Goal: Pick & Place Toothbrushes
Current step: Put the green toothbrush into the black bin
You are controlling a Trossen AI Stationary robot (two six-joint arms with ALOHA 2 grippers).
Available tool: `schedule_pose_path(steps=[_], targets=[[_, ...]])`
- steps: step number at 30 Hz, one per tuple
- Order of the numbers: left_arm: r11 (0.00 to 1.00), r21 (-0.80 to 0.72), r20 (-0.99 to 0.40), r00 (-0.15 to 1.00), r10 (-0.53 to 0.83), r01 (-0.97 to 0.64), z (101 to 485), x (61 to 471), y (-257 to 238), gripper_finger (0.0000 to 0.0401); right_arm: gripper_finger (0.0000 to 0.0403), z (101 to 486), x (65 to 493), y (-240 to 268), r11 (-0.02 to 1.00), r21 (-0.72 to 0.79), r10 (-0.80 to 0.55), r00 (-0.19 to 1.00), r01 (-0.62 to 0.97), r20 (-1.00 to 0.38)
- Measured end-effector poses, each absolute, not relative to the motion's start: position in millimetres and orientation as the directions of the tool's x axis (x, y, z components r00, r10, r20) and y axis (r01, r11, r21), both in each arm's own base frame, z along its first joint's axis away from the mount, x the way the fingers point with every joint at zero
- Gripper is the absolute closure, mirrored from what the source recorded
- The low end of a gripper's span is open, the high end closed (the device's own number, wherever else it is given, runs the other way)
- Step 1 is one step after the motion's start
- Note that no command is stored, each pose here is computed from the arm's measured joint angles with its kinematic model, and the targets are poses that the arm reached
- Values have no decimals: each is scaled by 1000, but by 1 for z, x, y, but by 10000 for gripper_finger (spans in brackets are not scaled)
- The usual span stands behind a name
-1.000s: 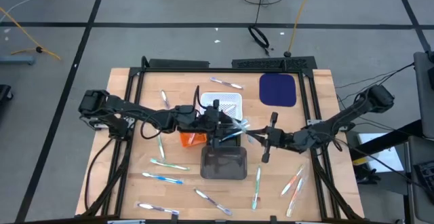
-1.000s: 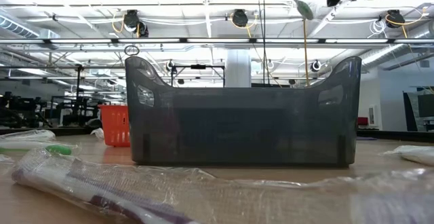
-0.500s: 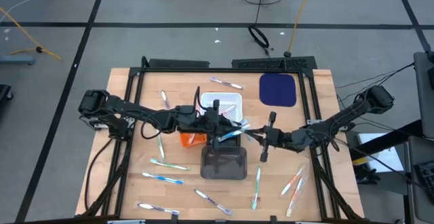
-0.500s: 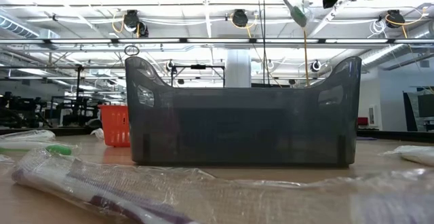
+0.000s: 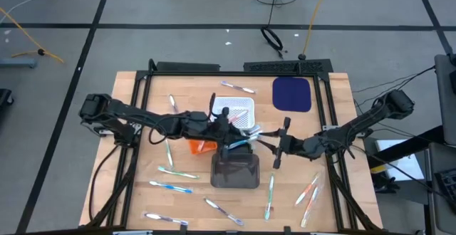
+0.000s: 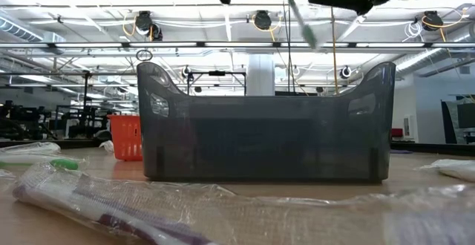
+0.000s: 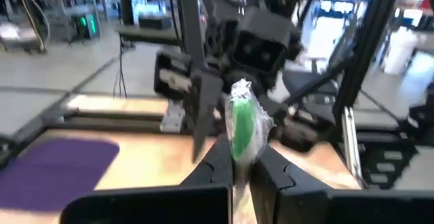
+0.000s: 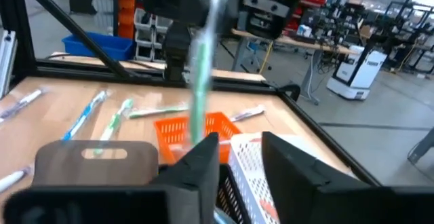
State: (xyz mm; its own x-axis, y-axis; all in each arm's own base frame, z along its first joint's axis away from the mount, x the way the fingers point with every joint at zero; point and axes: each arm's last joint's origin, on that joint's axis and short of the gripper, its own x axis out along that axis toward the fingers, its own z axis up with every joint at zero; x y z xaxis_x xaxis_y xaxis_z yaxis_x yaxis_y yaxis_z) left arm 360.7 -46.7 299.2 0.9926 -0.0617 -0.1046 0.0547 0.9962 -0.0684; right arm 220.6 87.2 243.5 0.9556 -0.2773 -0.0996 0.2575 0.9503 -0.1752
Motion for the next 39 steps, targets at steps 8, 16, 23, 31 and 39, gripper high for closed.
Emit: schedule_pose_path(steps=[8,16,23,31,39], targets=[[987,-149,-250,963,-103,67,296,346,-60,391,251,239,214,84,955,-152,-279,944,254,-175],[967,-248,-439,883,-165,57,278,337,-72,392,252,232,211,84,971,-77,-240,938,228,-249],[933,-360,-501,838,-216,25,272,333,-76,392,259,232,211,86,985,-34,-170,949,167,-265],[921,-388,-562,800,-209,-32,266,330,-76,392,261,227,210,86,987,-40,-162,939,158,-304],[914,-399,-612,765,-202,-78,251,334,-77,387,261,226,210,86,986,-29,-164,935,163,-314]])
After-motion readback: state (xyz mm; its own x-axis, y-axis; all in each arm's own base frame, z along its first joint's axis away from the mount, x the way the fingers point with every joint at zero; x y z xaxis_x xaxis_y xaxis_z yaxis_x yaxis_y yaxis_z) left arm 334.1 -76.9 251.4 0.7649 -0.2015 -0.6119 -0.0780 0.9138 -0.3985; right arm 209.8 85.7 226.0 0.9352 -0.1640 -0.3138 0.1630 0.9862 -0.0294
